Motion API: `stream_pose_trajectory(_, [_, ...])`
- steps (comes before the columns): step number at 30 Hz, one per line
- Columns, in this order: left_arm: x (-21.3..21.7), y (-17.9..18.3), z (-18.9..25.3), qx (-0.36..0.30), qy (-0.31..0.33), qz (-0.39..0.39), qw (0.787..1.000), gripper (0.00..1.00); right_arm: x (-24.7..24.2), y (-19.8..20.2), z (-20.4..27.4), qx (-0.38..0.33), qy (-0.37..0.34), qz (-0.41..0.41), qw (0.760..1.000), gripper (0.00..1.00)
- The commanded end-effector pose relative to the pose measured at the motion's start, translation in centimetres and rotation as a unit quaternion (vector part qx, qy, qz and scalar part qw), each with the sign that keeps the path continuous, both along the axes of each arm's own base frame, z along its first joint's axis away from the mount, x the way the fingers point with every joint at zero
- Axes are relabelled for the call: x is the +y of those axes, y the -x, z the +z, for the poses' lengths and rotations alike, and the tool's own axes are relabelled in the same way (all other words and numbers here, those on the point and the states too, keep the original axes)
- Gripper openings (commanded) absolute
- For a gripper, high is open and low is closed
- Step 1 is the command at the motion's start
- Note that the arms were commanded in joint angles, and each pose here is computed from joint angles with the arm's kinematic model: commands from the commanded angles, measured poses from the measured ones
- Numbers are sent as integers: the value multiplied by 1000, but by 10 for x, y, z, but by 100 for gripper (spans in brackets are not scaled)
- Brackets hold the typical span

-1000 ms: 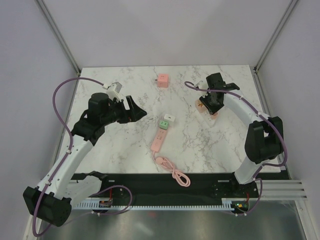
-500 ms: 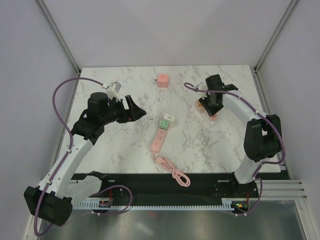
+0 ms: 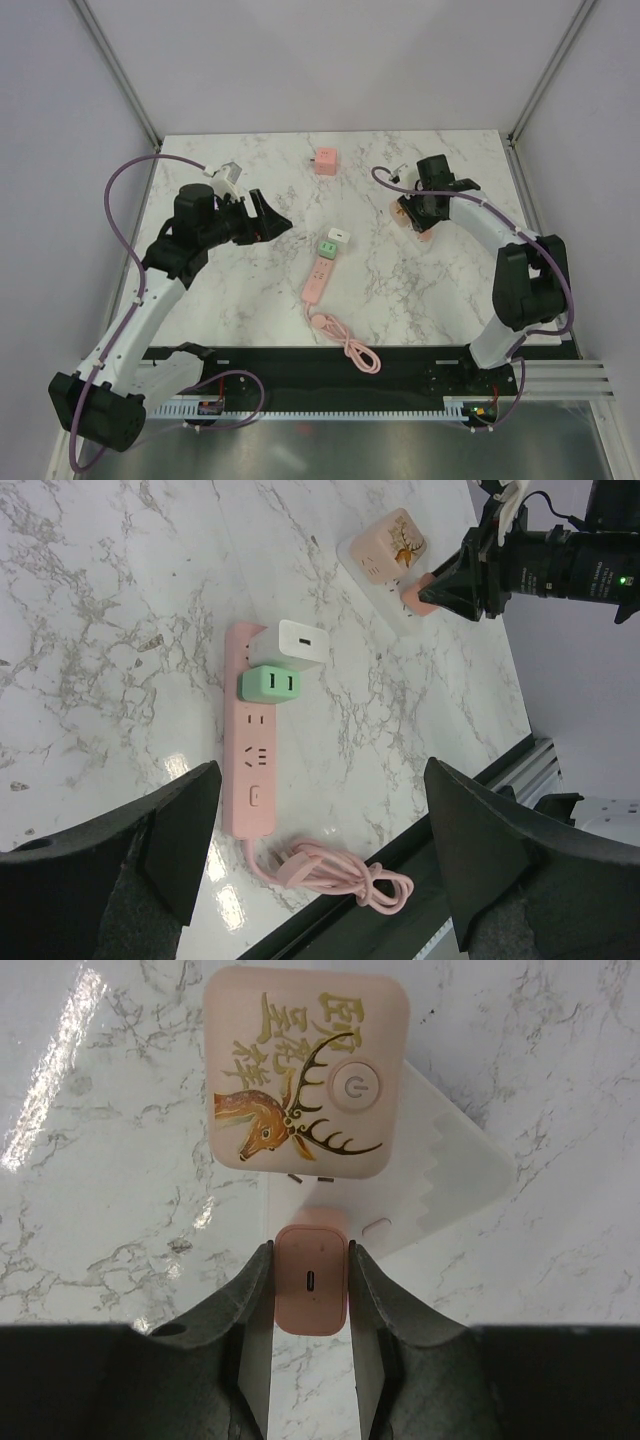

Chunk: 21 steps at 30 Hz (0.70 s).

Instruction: Insert the plug

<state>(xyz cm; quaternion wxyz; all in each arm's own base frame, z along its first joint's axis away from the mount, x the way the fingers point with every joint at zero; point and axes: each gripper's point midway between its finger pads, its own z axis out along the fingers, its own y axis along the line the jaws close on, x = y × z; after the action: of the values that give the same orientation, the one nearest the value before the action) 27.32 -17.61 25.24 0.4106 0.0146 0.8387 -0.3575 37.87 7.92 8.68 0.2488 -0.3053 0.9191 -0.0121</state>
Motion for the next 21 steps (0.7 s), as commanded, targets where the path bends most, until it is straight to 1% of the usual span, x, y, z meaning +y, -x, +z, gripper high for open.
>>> stream_pose_trajectory(1, [-3, -3, 2, -7, 12, -4, 1000, 89, -23, 30, -39, 61, 2, -24, 998, 0])
stream_pose_trajectory(2, [-3, -3, 1, -5, 13, -5, 1000, 89, -26, 37, -44, 67, -3, -33, 997, 0])
stream_pose_trajectory(3, [-3, -3, 3, -7, 16, -5, 1000, 89, -29, 32, -39, 50, -11, -41, 998, 0])
stream_pose_trajectory(6, [-5, -4, 1, 0, 21, -9, 1000, 89, -33, 37, -41, 41, -21, -58, 997, 0])
stream_pose_trajectory(7, [-6, -4, 2, -1, 25, -11, 1000, 89, -34, 32, -36, 21, -29, -61, 997, 0])
stream_pose_trajectory(8, [-6, -4, 1, 1, 25, -11, 1000, 89, -34, 38, -41, 24, -34, -64, 997, 0])
stream_pose_trajectory(10, [-8, -4, -1, 6, 29, -15, 999, 88, -37, 34, -37, -2, -45, -68, 997, 0])
stream_pose_trajectory(11, [-8, -4, -2, 9, 31, -16, 999, 88, -42, 41, -43, -1, -38, -75, 996, 0])
stream_pose_trajectory(13, [-8, -4, -2, 9, 34, -17, 999, 88, -46, 37, -41, -28, -42, -87, 995, 0])
stream_pose_trajectory(14, [-9, -4, -2, 10, 35, -18, 999, 88, -49, 43, -49, -24, -40, -93, 995, 0])
stream_pose_trajectory(15, [-9, -4, -2, 11, 36, -18, 999, 88, -54, 39, -49, -35, -46, -109, 992, 0])
stream_pose_trajectory(17, [-10, -4, -2, 11, 37, -18, 999, 88, -59, 41, -53, -34, -48, -119, 991, 0])
stream_pose_trajectory(21, [-9, -5, -2, 11, 40, -18, 999, 88, -63, 38, -54, -42, -54, -124, 990, 0])
